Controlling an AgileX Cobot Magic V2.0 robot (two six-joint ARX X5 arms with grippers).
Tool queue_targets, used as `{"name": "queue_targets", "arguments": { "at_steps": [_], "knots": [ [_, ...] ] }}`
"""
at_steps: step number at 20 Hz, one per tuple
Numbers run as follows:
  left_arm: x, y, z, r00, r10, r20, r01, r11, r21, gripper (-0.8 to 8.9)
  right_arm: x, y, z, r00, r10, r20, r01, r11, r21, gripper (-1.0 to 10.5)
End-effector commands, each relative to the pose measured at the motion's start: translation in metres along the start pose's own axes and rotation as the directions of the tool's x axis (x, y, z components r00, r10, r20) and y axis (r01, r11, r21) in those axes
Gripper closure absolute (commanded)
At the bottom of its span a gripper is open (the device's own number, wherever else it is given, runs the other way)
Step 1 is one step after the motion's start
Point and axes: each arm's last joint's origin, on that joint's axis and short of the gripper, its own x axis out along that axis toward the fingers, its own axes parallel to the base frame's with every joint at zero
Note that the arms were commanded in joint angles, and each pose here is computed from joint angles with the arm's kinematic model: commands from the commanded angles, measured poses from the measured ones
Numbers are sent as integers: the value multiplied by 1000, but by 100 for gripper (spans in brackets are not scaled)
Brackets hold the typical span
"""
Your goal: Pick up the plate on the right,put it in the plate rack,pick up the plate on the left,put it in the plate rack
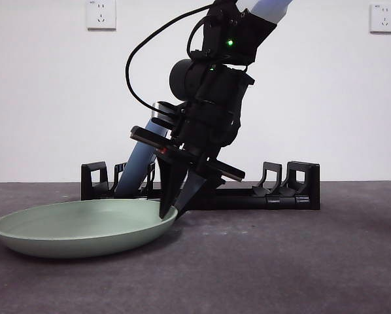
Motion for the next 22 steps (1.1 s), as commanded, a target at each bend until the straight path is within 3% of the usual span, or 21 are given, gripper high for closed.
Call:
{"name": "queue_targets", "arguments": {
  "at_steps": [1, 10, 13, 18, 22],
  "knots": [
    [0, -1, 1, 1000, -9, 6, 9, 1000, 19, 404, 12, -3, -3, 1000, -4, -28, 4, 1000, 14, 959],
    [11, -8, 3, 994, -106, -37, 110, 988, 106, 404, 8, -4, -3, 999, -23, -24, 24, 1000, 20, 959],
    [20, -13, 7, 987, -148, -70, 158, 970, 184, 404, -11, -5, -4, 999, -22, -26, 22, 999, 26, 959],
    [53, -34, 16, 959, -193, -209, 260, 894, 365, 404, -94, -3, -15, 999, -26, 45, 26, 1000, 6, 959],
    [83, -60, 25, 939, -160, -303, 302, 804, 512, 404, -161, -9, -38, 995, -31, 97, 27, 999, 37, 959]
  ]
}}
